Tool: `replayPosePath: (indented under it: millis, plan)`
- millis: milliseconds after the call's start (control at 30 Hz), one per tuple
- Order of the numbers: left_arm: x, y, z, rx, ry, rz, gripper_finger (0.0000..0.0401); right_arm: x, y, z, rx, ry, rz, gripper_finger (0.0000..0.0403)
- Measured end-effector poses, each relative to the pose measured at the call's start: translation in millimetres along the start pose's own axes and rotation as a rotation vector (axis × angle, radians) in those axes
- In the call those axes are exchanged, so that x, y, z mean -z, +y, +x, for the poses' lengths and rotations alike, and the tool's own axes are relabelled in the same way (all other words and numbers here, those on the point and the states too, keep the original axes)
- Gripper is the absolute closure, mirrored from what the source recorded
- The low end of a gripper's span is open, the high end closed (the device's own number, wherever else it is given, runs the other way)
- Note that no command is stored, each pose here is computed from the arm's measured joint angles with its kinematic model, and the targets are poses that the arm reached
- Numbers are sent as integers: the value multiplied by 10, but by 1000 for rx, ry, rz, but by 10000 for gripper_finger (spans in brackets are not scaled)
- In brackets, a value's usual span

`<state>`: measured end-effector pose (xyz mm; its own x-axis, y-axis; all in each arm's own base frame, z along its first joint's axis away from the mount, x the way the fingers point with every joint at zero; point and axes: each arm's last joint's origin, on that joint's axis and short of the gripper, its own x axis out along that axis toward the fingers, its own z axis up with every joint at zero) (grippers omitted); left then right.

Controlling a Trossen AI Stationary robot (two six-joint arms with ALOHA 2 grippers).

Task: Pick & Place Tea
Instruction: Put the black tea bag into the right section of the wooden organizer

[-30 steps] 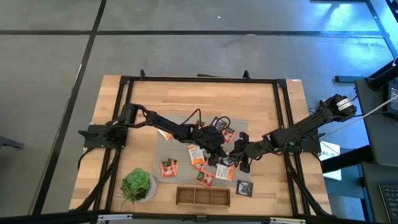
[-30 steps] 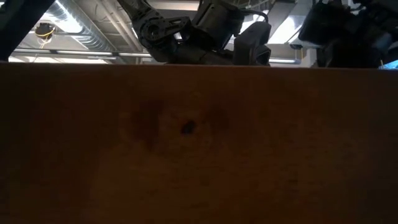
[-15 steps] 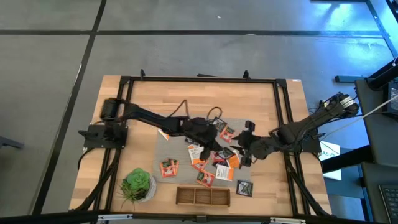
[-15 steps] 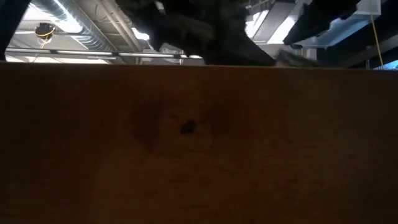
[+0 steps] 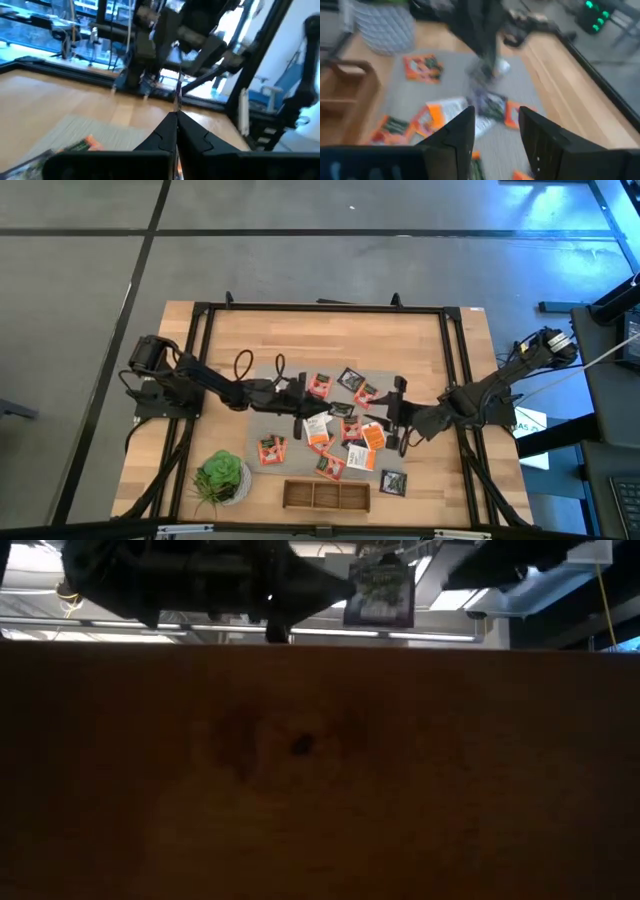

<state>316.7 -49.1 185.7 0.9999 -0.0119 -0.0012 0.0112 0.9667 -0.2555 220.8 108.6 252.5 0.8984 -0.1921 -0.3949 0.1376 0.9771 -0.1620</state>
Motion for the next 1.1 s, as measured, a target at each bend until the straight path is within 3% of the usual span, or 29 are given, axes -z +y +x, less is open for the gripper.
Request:
replayPosePath:
  millis: [167,333,667,800,1000,1100]
  plan:
    - [-6,-5,4,2,-1,12,397,-98,24,30,-39,-85,-50,249]
    - [-6,-16,3,28,2,35,398,-111,-32,152,-12,-92,6,249]
    - [-10,-19,3,34,-2,35,397,-108,-133,345,-124,-71,121,254]
    - [-10,-19,3,34,-2,35,399,-108,-171,370,-134,-63,149,291]
    - [-9,-15,3,22,-2,36,389,-112,-186,379,-145,-64,147,383]
    - [-6,-14,3,21,0,40,387,-111,-186,379,-145,-64,143,394]
